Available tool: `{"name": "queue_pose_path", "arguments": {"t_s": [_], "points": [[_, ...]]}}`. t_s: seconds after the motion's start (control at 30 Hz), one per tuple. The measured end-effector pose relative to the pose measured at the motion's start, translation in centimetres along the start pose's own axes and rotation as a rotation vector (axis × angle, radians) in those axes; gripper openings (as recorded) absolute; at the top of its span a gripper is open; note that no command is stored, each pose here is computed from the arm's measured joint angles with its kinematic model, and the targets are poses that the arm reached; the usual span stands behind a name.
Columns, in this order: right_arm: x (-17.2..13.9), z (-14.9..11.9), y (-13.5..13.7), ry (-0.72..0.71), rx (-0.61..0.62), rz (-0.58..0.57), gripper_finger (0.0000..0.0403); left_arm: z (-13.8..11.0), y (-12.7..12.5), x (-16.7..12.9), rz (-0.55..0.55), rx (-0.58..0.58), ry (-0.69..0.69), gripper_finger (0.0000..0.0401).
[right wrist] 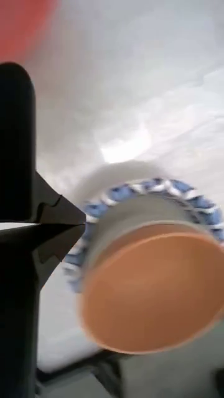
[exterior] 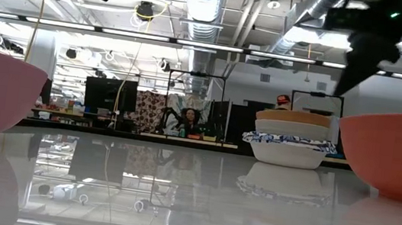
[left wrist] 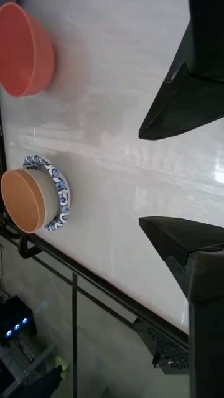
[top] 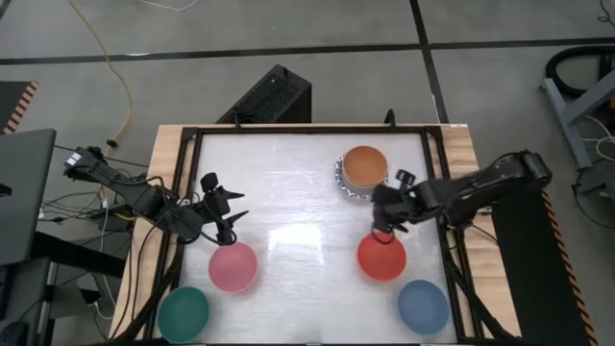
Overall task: Nest bowls inside each other
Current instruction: Stack the orange bowl on top of the light orange bowl
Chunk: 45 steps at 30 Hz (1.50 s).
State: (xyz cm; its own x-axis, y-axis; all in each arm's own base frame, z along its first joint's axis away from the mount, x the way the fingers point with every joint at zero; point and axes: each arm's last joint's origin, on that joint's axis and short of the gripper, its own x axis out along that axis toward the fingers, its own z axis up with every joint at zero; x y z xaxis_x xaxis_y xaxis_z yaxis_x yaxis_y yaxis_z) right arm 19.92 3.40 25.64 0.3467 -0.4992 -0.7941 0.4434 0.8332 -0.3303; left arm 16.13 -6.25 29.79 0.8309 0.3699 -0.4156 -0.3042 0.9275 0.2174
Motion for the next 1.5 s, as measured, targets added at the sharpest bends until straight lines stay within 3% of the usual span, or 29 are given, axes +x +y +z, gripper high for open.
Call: {"name": "queue_pose_path", "arguments": {"t_s": [0.13,0.3,0.4,0.53,0.67,1.0,1.5], "points": [[-1.7,-1.6,0.0,0.019,0.11,0.023,0.0012,0.0,0.0,0.0,0.0,-0.001,0.0,0.0204],[-3.3,-3.0,1.6,0.029,0.088,0.136,0.0012,0.0,0.0,0.0,0.0,-0.005,0.0,0.0204],[-3.9,-3.7,2.2,0.06,0.16,0.177,0.002,0.0,0.0,0.0,0.0,-0.008,-0.001,0.0204],[-4.1,-4.3,2.4,0.162,0.36,0.194,0.0048,0.0,0.0,0.0,0.001,-0.009,-0.001,0.0204],[-4.1,-4.5,2.8,0.265,0.452,0.239,0.0094,0.0,0.0,0.0,-0.001,-0.012,-0.002,0.0204],[-3.6,-3.9,2.6,0.351,0.481,0.288,0.0215,0.0,0.0,0.0,-0.007,-0.024,0.0,0.0204],[-1.9,-2.9,1.6,0.36,0.416,0.294,0.0223,0.0,0.0,0.0,-0.008,-0.023,0.002,0.0204]]}}
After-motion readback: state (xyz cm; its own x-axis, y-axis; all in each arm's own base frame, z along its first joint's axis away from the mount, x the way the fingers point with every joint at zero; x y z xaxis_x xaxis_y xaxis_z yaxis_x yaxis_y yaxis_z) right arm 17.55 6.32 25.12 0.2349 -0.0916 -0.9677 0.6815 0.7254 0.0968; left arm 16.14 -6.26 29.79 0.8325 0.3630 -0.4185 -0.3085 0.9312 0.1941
